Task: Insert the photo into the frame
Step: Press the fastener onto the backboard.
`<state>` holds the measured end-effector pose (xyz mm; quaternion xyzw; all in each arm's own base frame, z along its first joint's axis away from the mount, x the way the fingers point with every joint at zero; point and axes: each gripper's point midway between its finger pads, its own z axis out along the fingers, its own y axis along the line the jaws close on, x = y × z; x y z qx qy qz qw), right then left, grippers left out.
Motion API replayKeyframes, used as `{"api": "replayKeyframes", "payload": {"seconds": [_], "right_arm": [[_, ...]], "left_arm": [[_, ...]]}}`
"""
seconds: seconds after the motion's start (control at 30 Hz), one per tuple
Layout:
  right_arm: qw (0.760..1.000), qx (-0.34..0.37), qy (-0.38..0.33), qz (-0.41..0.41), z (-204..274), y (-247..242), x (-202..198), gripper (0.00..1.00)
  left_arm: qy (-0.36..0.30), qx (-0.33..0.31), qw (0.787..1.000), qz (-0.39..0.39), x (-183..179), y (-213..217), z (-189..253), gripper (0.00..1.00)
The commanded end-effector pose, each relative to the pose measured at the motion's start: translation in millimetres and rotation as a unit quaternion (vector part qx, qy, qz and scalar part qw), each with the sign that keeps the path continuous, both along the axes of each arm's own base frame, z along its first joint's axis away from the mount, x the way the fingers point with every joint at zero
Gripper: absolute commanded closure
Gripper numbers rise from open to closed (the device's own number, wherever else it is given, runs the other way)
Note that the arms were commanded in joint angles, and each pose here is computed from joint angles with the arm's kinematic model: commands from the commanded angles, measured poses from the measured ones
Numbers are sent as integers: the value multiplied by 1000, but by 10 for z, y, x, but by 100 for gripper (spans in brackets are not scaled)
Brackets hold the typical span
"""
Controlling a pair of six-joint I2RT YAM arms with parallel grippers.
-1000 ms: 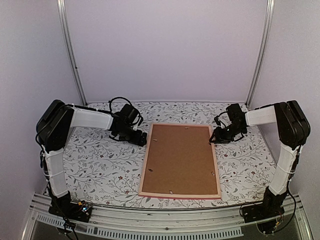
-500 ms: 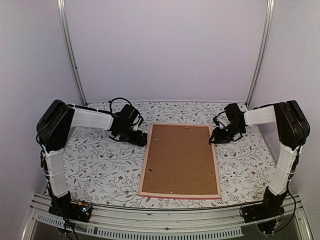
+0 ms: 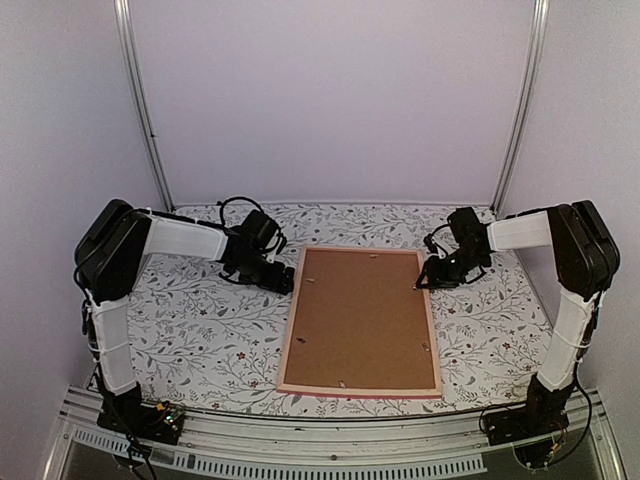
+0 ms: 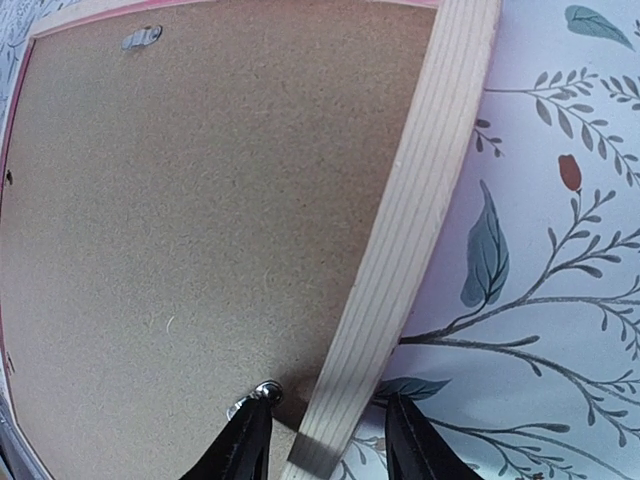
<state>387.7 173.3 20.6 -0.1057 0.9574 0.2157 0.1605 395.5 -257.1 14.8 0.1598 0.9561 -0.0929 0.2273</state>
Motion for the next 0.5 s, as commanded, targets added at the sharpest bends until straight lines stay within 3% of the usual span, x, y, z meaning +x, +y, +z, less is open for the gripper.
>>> {"api": "replayKeyframes", "payload": {"seconds": [0.0, 0.47], "right_arm": [[1000, 7, 14, 14, 20, 72, -142, 58], [1000, 8, 8, 12, 2, 139, -64, 52]], "left_arm": [[5, -2, 1000, 6, 15, 27, -53, 8], [7, 0, 1000, 5, -1, 35, -63, 8]]}}
